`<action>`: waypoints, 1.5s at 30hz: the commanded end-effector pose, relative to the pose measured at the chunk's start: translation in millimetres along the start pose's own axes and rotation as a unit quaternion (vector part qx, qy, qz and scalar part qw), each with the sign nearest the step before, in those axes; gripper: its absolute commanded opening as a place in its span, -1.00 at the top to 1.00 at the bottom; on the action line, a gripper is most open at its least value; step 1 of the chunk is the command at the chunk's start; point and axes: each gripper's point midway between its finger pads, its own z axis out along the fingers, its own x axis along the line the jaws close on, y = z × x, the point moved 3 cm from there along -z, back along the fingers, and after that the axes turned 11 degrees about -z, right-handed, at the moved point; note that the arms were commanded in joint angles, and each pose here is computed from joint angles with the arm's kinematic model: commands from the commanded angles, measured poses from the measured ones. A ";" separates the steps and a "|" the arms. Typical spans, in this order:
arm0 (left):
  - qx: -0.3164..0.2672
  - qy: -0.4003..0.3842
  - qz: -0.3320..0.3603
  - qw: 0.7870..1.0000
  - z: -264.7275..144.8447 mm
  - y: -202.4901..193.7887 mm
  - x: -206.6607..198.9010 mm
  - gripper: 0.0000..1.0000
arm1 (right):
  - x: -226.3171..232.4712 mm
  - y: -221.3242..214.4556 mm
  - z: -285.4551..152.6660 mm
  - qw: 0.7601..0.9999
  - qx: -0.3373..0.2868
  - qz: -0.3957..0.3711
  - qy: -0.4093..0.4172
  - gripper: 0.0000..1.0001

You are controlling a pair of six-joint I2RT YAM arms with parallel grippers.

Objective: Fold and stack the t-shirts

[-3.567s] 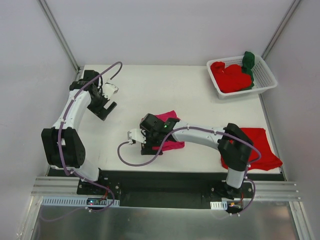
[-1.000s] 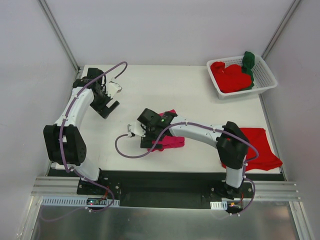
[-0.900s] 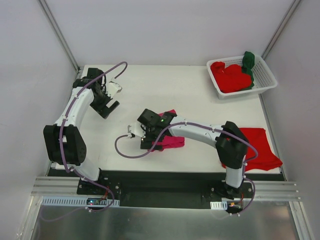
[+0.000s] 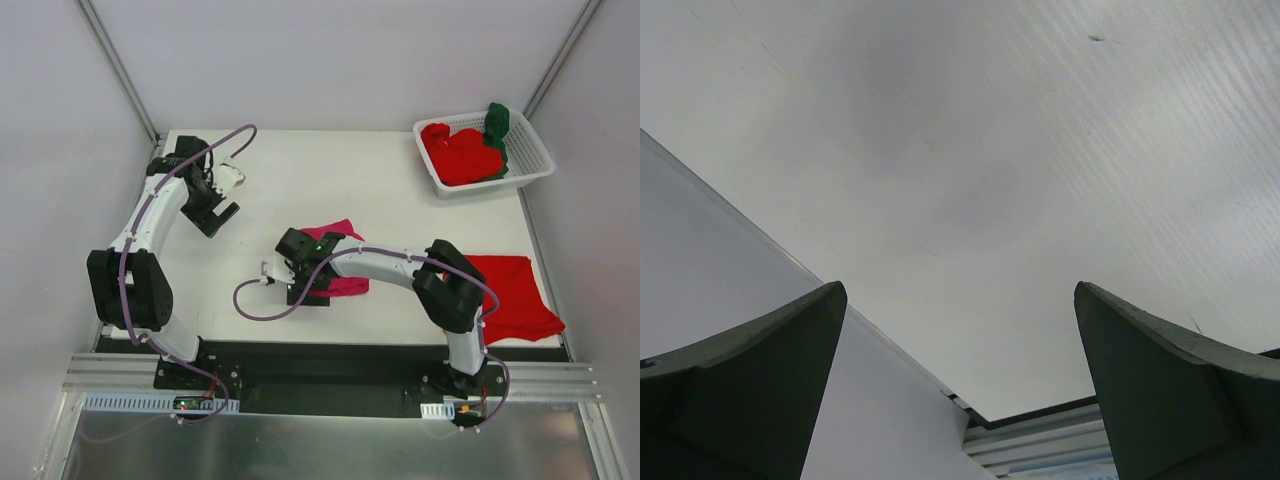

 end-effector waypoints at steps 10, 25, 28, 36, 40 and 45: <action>0.003 -0.001 0.023 1.000 0.3 9.4 -3.6 -0.98 | -27.4 19.3 -43.0 0.999 -0.029 0.010 -0.043 -1.00; 0.010 0.006 0.029 1.000 1.5 9.0 -3.4 -0.98 | -15.4 -20.5 -0.6 0.997 0.034 -0.025 -0.069 -1.00; 0.011 0.006 0.030 0.999 2.2 9.5 -3.6 -0.99 | -26.5 -21.0 -7.6 0.994 0.041 -0.027 -0.098 -1.00; 0.012 0.006 0.037 0.999 3.1 13.2 -5.8 -0.99 | -40.9 -16.1 -20.6 0.990 0.047 -0.033 -0.126 -1.00; 0.015 0.006 0.042 0.999 4.4 12.9 -7.8 -0.99 | -43.1 -21.2 -20.1 0.989 0.060 -0.039 -0.130 -1.00; 0.015 0.008 0.045 0.999 3.7 13.1 -7.6 -0.99 | -50.5 -19.7 -33.5 0.987 0.058 -0.028 -0.147 -1.00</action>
